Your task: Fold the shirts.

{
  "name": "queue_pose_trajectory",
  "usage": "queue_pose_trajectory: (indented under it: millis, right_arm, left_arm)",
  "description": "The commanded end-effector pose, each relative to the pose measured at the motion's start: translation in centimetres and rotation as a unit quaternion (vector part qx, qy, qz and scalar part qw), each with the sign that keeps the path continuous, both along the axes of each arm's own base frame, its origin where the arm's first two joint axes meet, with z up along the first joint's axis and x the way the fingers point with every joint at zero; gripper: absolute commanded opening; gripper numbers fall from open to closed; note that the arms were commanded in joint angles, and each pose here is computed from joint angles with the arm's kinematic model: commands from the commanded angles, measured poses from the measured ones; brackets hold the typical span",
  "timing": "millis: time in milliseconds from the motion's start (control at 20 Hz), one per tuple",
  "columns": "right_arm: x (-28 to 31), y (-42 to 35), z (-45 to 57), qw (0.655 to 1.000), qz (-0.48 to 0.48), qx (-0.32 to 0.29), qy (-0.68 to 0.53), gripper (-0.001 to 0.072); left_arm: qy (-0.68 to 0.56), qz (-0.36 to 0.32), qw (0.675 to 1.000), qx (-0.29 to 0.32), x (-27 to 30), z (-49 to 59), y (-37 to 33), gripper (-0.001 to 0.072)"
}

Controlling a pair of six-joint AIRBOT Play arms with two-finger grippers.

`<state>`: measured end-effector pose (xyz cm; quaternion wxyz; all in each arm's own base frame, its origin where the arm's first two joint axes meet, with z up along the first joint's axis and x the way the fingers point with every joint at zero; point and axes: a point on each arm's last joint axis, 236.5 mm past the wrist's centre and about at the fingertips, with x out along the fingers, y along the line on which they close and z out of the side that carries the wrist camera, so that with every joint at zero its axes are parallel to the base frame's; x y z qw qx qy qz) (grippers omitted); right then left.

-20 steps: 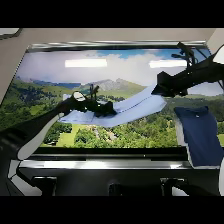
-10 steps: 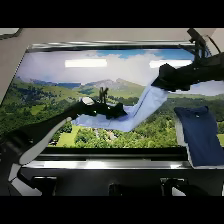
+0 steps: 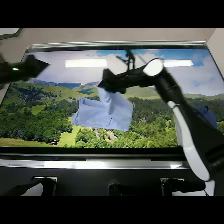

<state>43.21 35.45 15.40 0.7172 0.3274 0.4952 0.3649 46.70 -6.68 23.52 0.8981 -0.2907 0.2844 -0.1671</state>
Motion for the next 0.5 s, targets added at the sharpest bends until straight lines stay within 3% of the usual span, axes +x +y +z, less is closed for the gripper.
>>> queue_pose_trajectory:
  millis: [0,250,300,350,450]
  right_arm:
    - [0.6,6.7,-5.4,0.996,-0.011,0.054,0.065,0.0047]
    - [-0.6,10.8,-12.7,0.990,-0.012,0.047,0.130,0.0068]
    - [-0.5,11.3,-13.3,0.990,-0.019,0.050,0.133,0.0334]
    - [-0.1,11.4,-13.3,0.990,-0.024,0.053,0.126,0.0711]
    - [0.2,10.3,-12.0,0.993,-0.013,0.050,0.106,0.0683]
  left_arm:
    - [-0.048,0.051,0.996,0.049,-4.9,5.2,5.7,0.0036]
    - [-0.073,0.046,0.993,0.082,-8.4,7.7,5.1,0.0036]
    - [-0.075,0.046,0.993,0.083,-8.6,7.8,5.1,0.0036]
    - [-0.075,0.046,0.993,0.083,-8.6,7.8,5.1,0.0036]
    - [-0.072,0.049,0.992,0.090,-8.5,7.6,5.4,0.0036]
